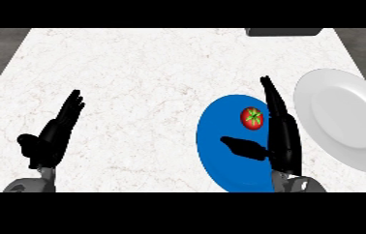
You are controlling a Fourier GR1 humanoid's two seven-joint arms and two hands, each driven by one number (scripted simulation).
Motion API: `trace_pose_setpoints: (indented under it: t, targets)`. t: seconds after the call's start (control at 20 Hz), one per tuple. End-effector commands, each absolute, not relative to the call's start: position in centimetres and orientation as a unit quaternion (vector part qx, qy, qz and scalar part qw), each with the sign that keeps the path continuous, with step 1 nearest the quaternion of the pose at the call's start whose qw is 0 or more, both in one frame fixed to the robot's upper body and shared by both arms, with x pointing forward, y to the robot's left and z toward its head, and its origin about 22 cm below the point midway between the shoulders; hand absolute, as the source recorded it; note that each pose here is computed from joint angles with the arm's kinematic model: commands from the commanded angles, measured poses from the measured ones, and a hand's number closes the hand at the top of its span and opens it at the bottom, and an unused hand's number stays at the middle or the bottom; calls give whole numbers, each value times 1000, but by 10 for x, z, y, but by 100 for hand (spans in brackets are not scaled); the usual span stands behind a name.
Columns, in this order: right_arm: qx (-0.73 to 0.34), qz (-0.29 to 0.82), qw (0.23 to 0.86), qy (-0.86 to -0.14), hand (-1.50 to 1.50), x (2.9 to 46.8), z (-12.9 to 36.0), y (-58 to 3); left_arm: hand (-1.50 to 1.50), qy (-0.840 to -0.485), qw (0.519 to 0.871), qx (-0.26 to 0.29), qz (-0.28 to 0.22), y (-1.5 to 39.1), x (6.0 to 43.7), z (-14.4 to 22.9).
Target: Pick the tomato from the plate and place it in the plate
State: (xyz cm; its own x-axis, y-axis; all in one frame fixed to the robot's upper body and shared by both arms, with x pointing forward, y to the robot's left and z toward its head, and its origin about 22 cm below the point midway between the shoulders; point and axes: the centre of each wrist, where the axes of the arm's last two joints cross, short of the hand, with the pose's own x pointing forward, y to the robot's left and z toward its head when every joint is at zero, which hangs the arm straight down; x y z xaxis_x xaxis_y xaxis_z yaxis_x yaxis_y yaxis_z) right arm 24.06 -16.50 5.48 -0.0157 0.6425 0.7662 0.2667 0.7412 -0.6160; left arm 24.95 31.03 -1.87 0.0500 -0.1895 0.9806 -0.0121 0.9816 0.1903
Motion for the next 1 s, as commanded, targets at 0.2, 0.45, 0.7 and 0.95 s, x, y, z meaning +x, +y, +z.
trace_pose_setpoints:
  t: [0.2,0.45,0.7,0.95]
  targets:
    - [-364,290,696,-547,-150,237,90,-176,0,-686,720,73,-70,302,256,-19]
    - [-348,291,728,-515,-150,240,105,-163,0,-686,722,63,-61,307,267,-17]
    - [-367,299,741,-476,-150,255,89,-187,0,-684,724,61,-57,300,253,-27]
    - [-385,338,747,-424,-150,271,99,-186,0,-686,722,65,-61,290,244,-19]
